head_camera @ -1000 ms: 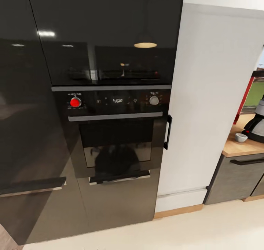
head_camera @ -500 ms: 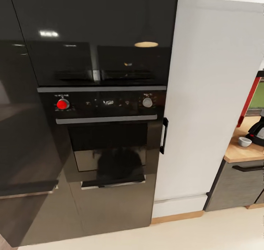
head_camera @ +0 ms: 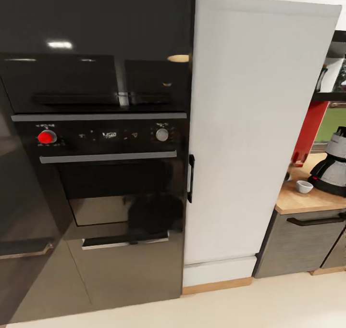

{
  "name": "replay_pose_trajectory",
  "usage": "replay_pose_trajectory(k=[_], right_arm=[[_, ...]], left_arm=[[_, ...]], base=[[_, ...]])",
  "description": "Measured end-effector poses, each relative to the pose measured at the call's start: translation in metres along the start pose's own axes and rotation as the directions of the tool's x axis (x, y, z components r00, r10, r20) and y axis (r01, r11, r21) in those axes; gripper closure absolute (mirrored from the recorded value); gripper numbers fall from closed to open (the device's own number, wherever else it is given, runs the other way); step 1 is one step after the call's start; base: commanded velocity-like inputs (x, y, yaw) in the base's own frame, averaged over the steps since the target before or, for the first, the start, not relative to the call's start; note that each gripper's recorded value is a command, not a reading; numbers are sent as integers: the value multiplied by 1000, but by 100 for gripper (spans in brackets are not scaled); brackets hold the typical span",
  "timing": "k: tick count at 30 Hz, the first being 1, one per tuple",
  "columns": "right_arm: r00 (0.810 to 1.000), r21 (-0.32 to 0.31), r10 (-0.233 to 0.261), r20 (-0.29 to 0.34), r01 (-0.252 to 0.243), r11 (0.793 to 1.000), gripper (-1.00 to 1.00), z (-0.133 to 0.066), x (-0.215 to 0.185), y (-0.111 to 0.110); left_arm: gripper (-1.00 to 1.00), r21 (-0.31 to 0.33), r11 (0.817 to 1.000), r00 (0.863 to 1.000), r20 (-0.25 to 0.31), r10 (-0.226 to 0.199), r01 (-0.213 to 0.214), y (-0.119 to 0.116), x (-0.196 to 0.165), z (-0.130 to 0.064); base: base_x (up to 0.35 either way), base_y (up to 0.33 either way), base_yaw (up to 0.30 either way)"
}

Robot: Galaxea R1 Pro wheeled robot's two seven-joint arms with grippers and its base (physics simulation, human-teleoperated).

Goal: Set up a coffee station on the kitchen countertop: keep the coffee maker on the countertop, move the bottle of coffee from the kitchen shelf to the counter next to the coffee maker, place a paper coffee filter on top of the coffee maker, put the saucer next to the coffee maker with the coffee cup on the saucer, and place the electric kettle next to the coffee maker.

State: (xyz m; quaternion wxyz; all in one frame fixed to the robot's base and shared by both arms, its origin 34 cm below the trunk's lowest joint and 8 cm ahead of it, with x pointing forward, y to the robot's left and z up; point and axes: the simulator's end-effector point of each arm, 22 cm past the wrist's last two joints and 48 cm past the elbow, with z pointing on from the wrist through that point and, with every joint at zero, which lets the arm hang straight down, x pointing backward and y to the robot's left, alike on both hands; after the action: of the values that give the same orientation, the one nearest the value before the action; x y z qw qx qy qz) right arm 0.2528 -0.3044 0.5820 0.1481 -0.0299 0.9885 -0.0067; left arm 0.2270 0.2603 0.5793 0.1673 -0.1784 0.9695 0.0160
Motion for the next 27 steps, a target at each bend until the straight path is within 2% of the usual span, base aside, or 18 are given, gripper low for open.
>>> replay_pose_trajectory(k=[6, 19, 27], right_arm=[[1000, 0, -1, 0, 1, 1000, -100, 0, 0, 0], [1000, -3, -7, 1, 7, 1000, -100, 0, 0, 2], [1000, -2, -8, 2, 8, 1000, -100, 0, -1, 1]], left_arm=[[-100, 0, 1000, 1000, 0, 0, 0, 0, 0, 0], [-100, 0, 1000, 1000, 0, 1, -1, 0, 0, 0], [-100, 1, 1000, 1000, 0, 1, -1, 0, 0, 0]], base=[[0, -331, 24], [0, -331, 254], [0, -331, 58]])
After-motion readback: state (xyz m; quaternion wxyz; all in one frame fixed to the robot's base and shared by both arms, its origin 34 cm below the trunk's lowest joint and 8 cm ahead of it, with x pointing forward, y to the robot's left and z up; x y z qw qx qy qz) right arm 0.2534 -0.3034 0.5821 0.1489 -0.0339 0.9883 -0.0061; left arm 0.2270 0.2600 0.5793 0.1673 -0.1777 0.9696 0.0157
